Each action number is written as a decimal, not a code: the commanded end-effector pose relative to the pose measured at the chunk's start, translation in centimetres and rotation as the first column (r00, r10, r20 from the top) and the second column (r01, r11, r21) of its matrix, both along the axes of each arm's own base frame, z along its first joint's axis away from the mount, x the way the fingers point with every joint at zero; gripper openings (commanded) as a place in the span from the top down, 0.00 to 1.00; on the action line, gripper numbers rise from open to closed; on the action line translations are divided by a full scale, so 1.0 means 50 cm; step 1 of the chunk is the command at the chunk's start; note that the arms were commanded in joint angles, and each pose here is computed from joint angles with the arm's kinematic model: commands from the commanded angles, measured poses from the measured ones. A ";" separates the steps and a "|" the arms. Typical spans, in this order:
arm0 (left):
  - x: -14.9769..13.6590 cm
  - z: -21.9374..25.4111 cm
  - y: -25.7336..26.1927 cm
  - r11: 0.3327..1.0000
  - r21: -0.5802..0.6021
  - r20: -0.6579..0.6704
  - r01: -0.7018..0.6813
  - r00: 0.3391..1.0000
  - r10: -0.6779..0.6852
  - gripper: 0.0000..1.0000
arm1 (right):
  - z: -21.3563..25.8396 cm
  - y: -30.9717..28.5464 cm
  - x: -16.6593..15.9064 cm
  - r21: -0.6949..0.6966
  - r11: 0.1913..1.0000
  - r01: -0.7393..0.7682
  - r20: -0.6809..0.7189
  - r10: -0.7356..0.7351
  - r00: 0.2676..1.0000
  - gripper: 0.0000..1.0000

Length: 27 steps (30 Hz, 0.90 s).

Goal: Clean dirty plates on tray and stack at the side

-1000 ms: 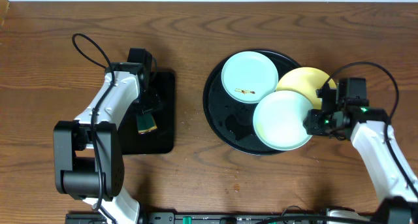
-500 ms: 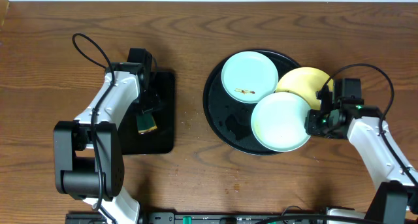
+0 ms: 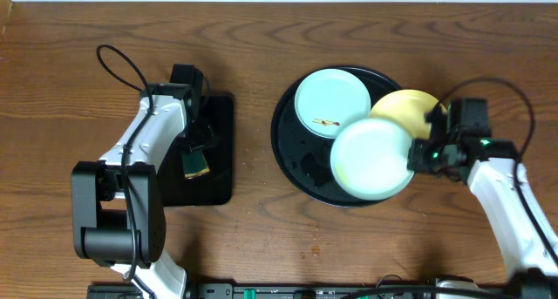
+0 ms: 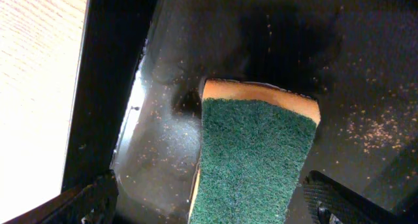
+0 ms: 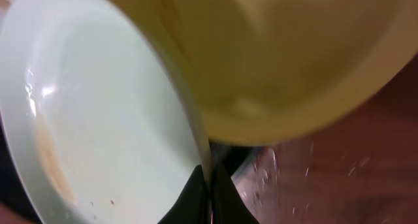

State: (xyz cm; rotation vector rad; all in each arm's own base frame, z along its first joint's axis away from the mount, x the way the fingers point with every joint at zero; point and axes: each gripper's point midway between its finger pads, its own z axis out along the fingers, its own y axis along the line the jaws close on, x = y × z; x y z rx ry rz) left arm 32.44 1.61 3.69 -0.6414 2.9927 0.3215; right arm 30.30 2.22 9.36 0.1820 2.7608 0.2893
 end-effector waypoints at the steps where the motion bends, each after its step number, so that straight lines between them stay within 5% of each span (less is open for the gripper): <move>1: -0.009 -0.007 0.009 1.000 0.014 -0.018 -0.005 1.000 0.005 0.09 | 0.180 0.050 0.044 0.009 0.996 -0.089 0.259 0.084 0.962 0.99; 7: -0.009 -0.007 0.009 1.000 0.014 -0.018 -0.005 1.000 0.005 0.09 | 0.251 0.071 0.026 -0.282 0.958 -0.058 0.381 0.168 0.909 0.99; 15: -0.009 -0.007 0.009 1.000 0.014 -0.018 -0.005 1.000 0.005 0.09 | 0.270 0.081 0.012 -0.696 0.676 0.241 0.514 0.235 0.825 0.99; 22: -0.009 -0.007 0.009 1.000 0.014 -0.018 -0.005 1.000 0.005 0.09 | 0.239 0.127 0.012 -0.795 0.486 0.363 0.551 0.326 0.769 0.99; 27: -0.009 -0.007 0.009 1.000 0.014 -0.018 -0.005 1.000 0.005 0.09 | 0.249 0.132 0.023 -0.768 0.469 0.436 0.601 0.293 0.744 0.99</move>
